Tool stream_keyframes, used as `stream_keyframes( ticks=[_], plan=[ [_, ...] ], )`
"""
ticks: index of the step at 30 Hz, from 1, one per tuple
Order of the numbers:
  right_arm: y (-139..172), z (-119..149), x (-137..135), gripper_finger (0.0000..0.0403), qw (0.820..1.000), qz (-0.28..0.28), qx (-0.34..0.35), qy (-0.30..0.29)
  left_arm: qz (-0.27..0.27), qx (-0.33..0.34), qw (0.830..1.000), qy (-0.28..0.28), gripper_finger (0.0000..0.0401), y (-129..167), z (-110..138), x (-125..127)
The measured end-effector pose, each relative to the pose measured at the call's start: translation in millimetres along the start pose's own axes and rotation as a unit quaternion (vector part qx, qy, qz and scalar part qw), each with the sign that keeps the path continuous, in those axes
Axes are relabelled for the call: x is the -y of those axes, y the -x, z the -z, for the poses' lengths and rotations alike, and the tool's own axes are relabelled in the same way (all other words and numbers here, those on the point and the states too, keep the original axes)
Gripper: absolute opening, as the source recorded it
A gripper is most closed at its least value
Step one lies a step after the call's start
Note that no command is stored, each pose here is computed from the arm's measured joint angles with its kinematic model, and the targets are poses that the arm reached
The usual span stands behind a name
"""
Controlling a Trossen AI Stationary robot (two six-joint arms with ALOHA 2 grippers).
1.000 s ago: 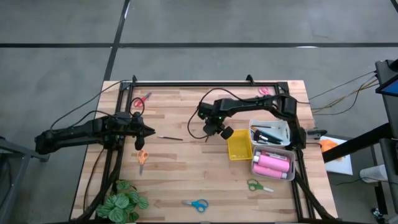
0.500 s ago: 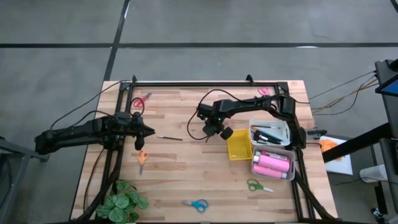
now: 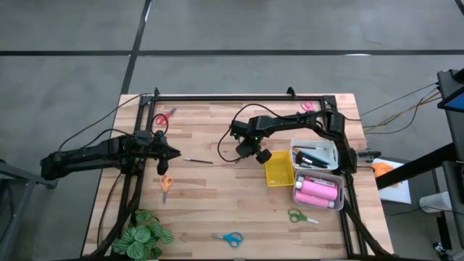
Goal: Pick & Place Paint Supplies
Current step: Put the black paint brush into the white bin
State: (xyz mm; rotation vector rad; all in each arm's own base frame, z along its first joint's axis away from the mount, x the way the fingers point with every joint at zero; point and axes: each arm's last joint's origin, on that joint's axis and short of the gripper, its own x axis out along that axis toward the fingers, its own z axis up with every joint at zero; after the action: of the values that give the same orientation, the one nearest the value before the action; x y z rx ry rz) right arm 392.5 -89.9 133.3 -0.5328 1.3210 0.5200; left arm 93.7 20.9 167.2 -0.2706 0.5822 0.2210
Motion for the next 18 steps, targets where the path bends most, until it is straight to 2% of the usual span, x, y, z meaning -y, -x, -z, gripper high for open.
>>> stream_keyframes(
  ticks=[4,8,12,18],
  plan=[
    [5,-3,3,0.0017,1.000,0.001,-0.001,-0.012,0.000,0.000,1.000,0.000,0.0060,0,0,0],
    [17,-10,12,0.0017,0.999,0.031,0.001,-0.031,0.000,0.000,1.000,0.000,0.0060,0,0,0],
    [47,-17,20,0.0017,0.995,0.071,0.012,-0.062,0.000,0.000,1.000,0.000,0.0061,0,0,0],
    [98,-23,19,0.0017,0.988,0.093,0.038,-0.119,0.000,0.000,1.000,0.000,0.0061,0,0,0]
  ],
)
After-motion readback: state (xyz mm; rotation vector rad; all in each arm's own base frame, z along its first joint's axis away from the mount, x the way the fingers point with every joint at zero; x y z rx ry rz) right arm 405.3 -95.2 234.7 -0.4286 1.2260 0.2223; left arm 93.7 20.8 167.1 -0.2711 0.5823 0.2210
